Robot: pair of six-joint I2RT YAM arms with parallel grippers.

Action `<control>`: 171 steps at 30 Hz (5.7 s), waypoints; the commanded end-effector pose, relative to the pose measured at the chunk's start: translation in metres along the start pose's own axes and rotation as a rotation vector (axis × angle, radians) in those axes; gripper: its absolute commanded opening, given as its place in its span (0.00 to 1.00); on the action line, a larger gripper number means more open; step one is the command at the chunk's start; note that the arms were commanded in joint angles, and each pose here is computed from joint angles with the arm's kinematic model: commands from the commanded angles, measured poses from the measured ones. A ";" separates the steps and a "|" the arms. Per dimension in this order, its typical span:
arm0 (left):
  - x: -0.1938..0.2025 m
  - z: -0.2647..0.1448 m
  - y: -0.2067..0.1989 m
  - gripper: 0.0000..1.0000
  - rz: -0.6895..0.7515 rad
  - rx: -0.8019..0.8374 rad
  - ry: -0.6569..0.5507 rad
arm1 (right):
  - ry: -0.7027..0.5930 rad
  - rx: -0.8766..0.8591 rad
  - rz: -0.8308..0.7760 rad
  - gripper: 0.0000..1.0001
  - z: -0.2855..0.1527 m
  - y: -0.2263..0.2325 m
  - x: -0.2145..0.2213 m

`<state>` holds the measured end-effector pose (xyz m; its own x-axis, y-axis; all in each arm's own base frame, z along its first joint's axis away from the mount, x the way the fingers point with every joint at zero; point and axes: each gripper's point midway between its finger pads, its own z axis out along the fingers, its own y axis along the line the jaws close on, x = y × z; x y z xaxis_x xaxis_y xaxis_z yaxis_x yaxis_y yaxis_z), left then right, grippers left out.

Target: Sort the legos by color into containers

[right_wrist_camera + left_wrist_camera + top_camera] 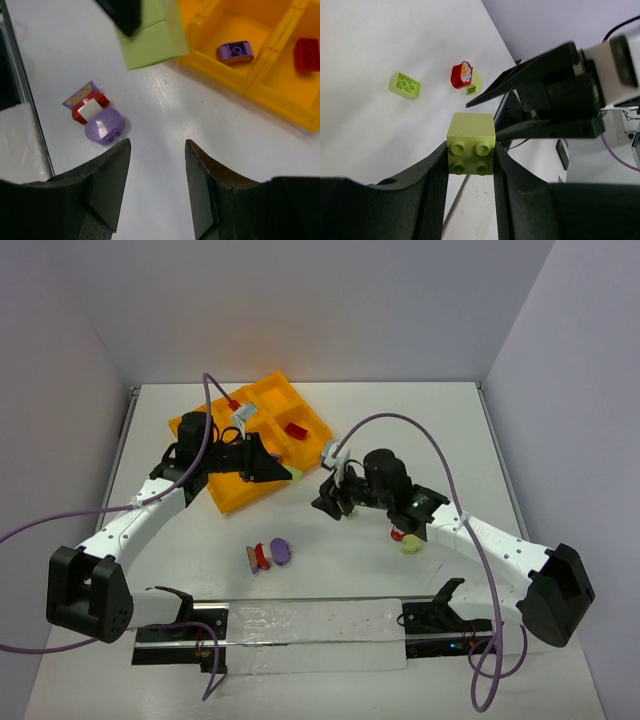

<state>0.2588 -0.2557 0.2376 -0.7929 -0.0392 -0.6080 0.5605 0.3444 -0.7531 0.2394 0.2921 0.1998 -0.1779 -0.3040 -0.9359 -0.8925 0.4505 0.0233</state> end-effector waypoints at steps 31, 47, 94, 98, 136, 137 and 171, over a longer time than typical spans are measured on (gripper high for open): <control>-0.012 -0.005 -0.021 0.00 0.071 0.070 -0.011 | -0.226 0.080 -0.295 0.41 0.046 0.008 -0.090; -0.018 -0.010 -0.023 0.00 0.094 0.028 -0.042 | -0.234 0.114 -0.258 0.00 0.040 0.005 -0.082; -0.056 -0.121 0.166 0.00 -0.161 -1.089 -0.465 | -0.180 0.352 0.403 0.00 -0.014 -0.043 0.009; -0.057 -0.115 0.178 0.00 -0.169 -1.109 -0.467 | -0.153 0.295 0.451 0.00 -0.007 -0.037 0.008; -0.052 -0.083 0.166 0.67 -0.191 -1.169 -0.335 | -0.122 0.397 0.362 0.00 -0.024 -0.052 0.007; -0.054 -0.081 0.159 0.66 -0.184 -1.143 -0.339 | -0.124 0.391 0.360 0.00 -0.024 -0.051 0.006; -0.038 -0.058 0.081 0.83 -0.224 -0.688 -0.279 | 0.347 0.299 0.466 0.00 0.089 -0.051 0.079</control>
<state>0.3236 -0.1691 0.2042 -0.7340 -0.3802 -0.5627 0.0179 0.8175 -0.5757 0.2952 0.3165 0.1071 -0.6426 -0.2284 -0.7314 -0.5961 0.7488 0.2899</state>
